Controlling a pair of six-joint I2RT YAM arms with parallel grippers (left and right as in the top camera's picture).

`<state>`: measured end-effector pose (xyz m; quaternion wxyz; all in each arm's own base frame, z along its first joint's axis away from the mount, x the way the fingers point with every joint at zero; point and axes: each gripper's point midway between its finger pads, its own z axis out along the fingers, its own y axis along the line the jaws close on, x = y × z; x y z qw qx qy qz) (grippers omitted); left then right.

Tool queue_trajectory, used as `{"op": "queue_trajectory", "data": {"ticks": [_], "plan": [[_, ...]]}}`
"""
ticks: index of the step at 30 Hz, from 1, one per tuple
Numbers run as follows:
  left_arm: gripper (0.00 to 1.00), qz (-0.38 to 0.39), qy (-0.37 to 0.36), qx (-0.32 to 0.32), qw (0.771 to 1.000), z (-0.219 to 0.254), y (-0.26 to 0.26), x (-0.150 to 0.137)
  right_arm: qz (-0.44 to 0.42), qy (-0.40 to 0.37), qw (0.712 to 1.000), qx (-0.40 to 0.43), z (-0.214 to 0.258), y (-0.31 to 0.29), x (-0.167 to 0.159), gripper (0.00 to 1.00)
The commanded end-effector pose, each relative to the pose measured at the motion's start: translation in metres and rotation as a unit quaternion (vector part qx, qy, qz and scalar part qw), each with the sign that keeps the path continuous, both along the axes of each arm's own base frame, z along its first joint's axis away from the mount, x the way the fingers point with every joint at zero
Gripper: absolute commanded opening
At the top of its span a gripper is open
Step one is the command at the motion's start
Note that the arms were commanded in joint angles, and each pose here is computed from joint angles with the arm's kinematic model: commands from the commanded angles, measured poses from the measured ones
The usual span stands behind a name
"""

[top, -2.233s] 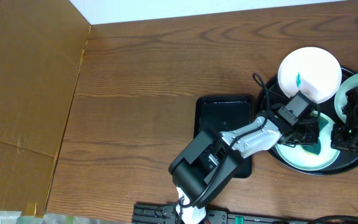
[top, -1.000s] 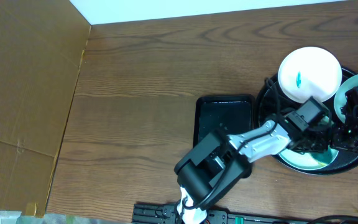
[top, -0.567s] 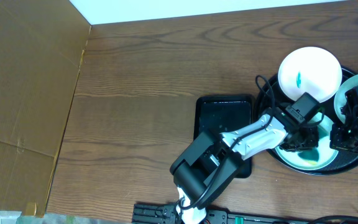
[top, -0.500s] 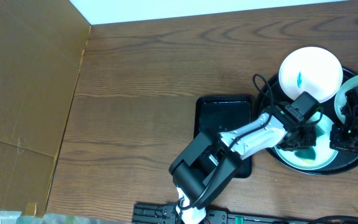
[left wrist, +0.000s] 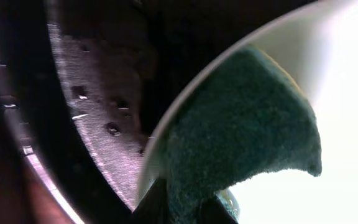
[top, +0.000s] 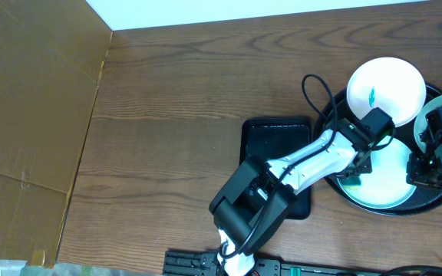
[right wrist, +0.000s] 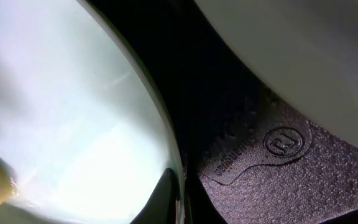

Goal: Clean dirty plates on tray and stack at the side
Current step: 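Scrub the front green plate with the sponge in the left gripper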

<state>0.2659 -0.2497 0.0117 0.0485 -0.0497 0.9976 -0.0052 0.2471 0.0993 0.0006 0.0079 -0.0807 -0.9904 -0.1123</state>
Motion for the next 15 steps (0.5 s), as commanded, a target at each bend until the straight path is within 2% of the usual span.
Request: {"op": "queue_trajectory", "data": {"ticks": [1, 4, 10, 12, 15], "plan": [[0.07, 0.019, -0.028, 0.107, 0.994, -0.004, 0.049, 0.014, 0.000, 0.017, 0.999, -0.049, -0.015, -0.017, -0.009, 0.01], [0.07, 0.019, -0.033, 0.096, 0.995, 0.015, 0.047, 0.015, 0.000, 0.017, 0.999, -0.049, -0.015, -0.017, -0.009, 0.01], [0.07, -0.016, -0.074, 0.012, 0.997, 0.080, 0.031, 0.013, 0.000, 0.018, 0.999, -0.049, -0.015, -0.017, -0.009, 0.01], [0.07, -0.028, -0.100, 0.013, 0.994, 0.102, 0.039, 0.014, 0.000, 0.018, 0.999, -0.049, -0.015, -0.017, -0.009, 0.01], [0.07, -0.016, -0.145, 0.061, 0.987, 0.131, 0.073, 0.017, 0.000, 0.018, 0.999, -0.049, -0.015, -0.017, -0.009, 0.01]]}}
